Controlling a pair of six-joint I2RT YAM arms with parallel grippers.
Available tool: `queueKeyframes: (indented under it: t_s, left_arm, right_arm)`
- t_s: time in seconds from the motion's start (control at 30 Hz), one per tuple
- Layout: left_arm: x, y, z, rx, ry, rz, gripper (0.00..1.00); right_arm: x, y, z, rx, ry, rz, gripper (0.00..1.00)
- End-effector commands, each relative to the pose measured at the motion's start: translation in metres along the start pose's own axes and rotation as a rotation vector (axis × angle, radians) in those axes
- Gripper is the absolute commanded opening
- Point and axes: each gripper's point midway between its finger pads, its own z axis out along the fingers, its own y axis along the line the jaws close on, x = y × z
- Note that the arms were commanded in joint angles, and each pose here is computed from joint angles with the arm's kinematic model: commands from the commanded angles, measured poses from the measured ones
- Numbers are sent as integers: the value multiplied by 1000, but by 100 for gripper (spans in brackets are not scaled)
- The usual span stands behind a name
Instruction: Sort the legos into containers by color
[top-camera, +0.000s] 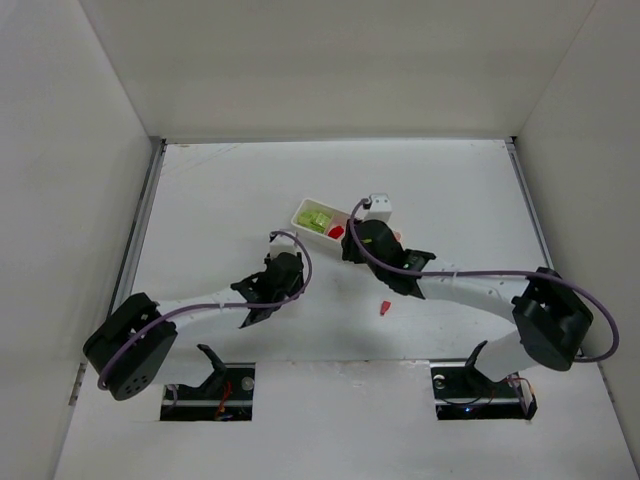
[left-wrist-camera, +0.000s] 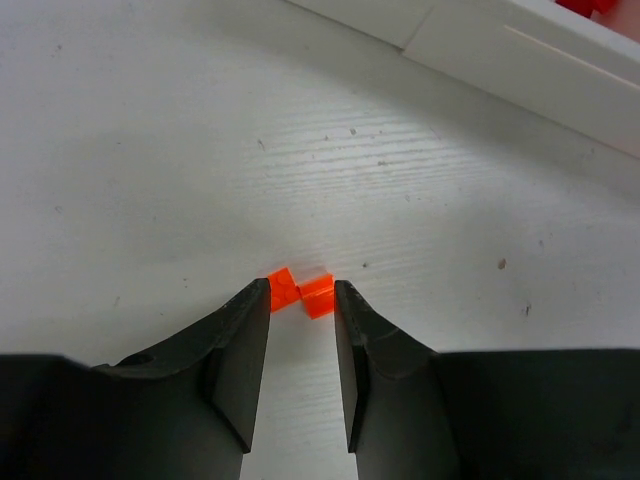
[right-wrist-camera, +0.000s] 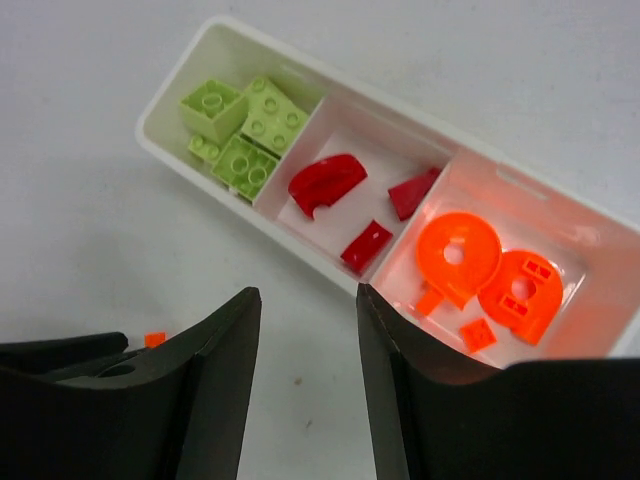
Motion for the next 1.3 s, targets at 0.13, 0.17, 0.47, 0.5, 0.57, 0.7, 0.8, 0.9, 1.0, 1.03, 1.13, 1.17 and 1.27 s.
queueKeyframes:
  t_s: [0.13,0.17,0.47,0.5,0.57,0.7,0.8,0.9,1.0,1.03,1.13,1.17,1.27]
  left_arm:
    - [-1,-19,-13,34,-36,3,29]
    - [0,-19,-12,26,-36,5,29]
    - [2,-14,-4,-56,-49,17,29]
    - [1,-12,-3,-69,-49,20,30]
    - [-1,-11,-1,-81,-52,26,30]
    - [-10,-18,0,-64,-65,50,32]
    - [-11,-19,2,-66,-54,70,34]
    - [-7,-14,7,-87,-32,83,36]
    - [-3,-10,13,-102,-13,99,36]
    - [-3,-9,14,-104,-12,101,36]
    - [-7,-13,18,-97,-17,105,35]
    - [-9,-15,20,-92,-22,106,35]
    - [-9,-20,22,-77,-29,109,35]
  right_arm:
    - [6,6,-15,-55,-37,53,50]
    - [7,6,-16,-59,-38,52,50]
    - [19,-7,-27,-71,-43,66,52]
    - [21,-7,-28,-78,-38,72,52]
    - [25,-6,-29,-93,-27,77,52]
    - [29,-7,-31,-105,-29,82,53]
    - [31,-9,-31,-111,-23,84,53]
    - [31,-10,-32,-122,-26,91,54]
    - [30,-9,-32,-133,-29,95,54]
    - [31,-8,-32,-137,-26,95,54]
    - [32,-7,-33,-142,-26,98,54]
    - [33,-7,-33,-144,-23,97,54]
    - [36,-7,-32,-147,-20,97,54]
